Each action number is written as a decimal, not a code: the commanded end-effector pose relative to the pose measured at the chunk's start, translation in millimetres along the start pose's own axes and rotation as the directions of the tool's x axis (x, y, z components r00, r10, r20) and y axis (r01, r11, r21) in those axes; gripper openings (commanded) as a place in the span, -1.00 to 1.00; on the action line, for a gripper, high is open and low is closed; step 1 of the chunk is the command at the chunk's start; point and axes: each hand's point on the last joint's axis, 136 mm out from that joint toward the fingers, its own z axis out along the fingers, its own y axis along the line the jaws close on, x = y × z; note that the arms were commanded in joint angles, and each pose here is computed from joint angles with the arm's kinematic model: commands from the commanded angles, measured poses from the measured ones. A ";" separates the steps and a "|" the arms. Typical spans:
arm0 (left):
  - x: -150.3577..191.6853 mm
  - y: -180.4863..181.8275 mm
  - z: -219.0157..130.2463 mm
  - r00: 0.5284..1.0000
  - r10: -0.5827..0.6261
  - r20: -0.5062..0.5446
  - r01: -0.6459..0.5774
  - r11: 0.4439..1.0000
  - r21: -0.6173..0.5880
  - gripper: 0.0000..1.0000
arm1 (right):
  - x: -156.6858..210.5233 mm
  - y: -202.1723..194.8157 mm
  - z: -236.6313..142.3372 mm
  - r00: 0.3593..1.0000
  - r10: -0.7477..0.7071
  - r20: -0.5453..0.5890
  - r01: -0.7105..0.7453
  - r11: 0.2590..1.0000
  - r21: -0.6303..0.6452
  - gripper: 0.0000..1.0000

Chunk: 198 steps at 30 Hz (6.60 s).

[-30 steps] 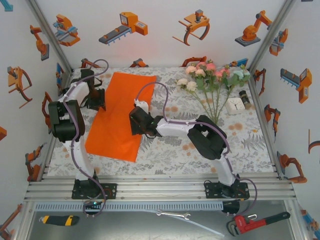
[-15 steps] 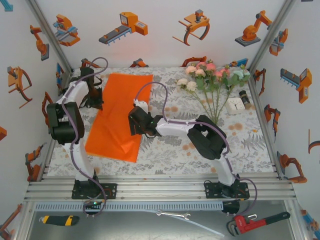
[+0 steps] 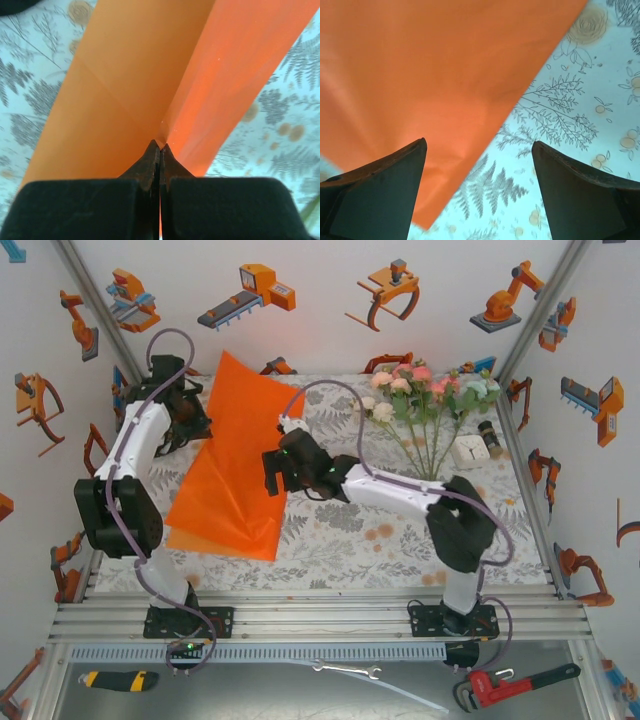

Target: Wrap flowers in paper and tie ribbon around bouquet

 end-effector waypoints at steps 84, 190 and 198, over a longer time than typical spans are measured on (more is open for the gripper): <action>182.7 -9.0 79.8 0.977 -0.211 -0.042 0.215 0.952 0.216 -0.76 | 5.5 -29.3 -62.4 0.857 0.251 0.450 -0.328 0.939 0.101 -1.00; 153.5 34.1 25.8 0.992 -0.119 0.052 0.116 0.991 0.063 -1.00 | -86.4 -261.8 22.8 0.998 0.056 0.033 -0.063 0.951 0.301 -1.00; 155.5 44.6 40.5 0.994 -0.097 0.039 0.098 0.995 -0.001 -1.00 | -72.3 -285.6 69.2 0.998 0.058 -0.021 -0.048 0.940 0.338 -1.00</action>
